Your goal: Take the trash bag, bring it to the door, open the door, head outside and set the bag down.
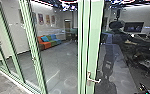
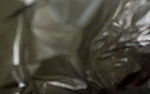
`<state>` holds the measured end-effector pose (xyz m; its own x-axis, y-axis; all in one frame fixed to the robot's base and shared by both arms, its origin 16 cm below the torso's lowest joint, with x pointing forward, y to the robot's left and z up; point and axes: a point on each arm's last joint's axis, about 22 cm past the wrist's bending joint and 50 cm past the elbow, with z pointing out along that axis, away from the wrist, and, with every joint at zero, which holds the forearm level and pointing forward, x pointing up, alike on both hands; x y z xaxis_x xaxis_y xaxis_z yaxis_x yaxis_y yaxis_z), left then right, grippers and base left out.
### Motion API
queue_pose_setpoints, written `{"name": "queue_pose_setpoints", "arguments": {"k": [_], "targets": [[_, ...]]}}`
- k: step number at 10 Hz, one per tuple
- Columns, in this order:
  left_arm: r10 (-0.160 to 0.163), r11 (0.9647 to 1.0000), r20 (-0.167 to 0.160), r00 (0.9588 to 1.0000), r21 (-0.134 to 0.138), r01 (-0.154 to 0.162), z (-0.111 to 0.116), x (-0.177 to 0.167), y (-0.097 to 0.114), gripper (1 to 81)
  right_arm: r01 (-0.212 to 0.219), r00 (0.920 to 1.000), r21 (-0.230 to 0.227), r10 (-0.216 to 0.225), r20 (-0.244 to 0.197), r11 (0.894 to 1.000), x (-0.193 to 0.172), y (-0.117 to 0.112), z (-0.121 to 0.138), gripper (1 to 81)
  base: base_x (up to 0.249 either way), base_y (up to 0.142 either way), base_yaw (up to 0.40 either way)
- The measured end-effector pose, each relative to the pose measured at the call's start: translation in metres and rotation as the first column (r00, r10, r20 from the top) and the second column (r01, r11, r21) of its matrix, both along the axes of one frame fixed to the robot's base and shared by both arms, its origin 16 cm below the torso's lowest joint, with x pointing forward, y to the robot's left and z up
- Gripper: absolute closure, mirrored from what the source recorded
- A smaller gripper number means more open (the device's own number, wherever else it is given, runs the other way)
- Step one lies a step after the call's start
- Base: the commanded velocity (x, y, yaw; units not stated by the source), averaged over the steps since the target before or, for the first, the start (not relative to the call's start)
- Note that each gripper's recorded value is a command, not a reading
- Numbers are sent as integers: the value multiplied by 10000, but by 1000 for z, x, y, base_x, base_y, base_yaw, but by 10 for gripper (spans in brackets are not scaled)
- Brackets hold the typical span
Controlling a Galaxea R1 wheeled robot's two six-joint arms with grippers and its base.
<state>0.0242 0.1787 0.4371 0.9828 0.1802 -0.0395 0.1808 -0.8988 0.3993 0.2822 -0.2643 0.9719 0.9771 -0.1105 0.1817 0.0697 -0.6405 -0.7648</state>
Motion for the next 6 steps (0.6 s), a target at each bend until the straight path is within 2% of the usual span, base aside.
{"name": "queue_pose_setpoints", "arguments": {"k": [2,3,4,5,6], "targets": [[0,10000,-31,10000,34,0,0,-3,3,811,540,9965,-438,-566,-610,9976,15,1,20,10,0,0,0],[20,9999,-100,9999,115,-19,-1,-10,11,811,726,9926,-669,-786,-926,9951,19,6,23,10,0,0,0],[28,9998,-207,9998,176,-25,-2,-19,20,811,658,9923,-695,-726,-999,9954,25,18,25,10,0,0,0],[40,9999,-257,9997,164,-36,-1,-25,26,811,416,9929,-694,-490,-1085,9967,27,35,26,10,0,0,0],[59,10000,-211,9998,40,-58,3,-25,26,811,284,9924,-696,-365,-1179,9972,29,47,24,10,0,0,0]]}}
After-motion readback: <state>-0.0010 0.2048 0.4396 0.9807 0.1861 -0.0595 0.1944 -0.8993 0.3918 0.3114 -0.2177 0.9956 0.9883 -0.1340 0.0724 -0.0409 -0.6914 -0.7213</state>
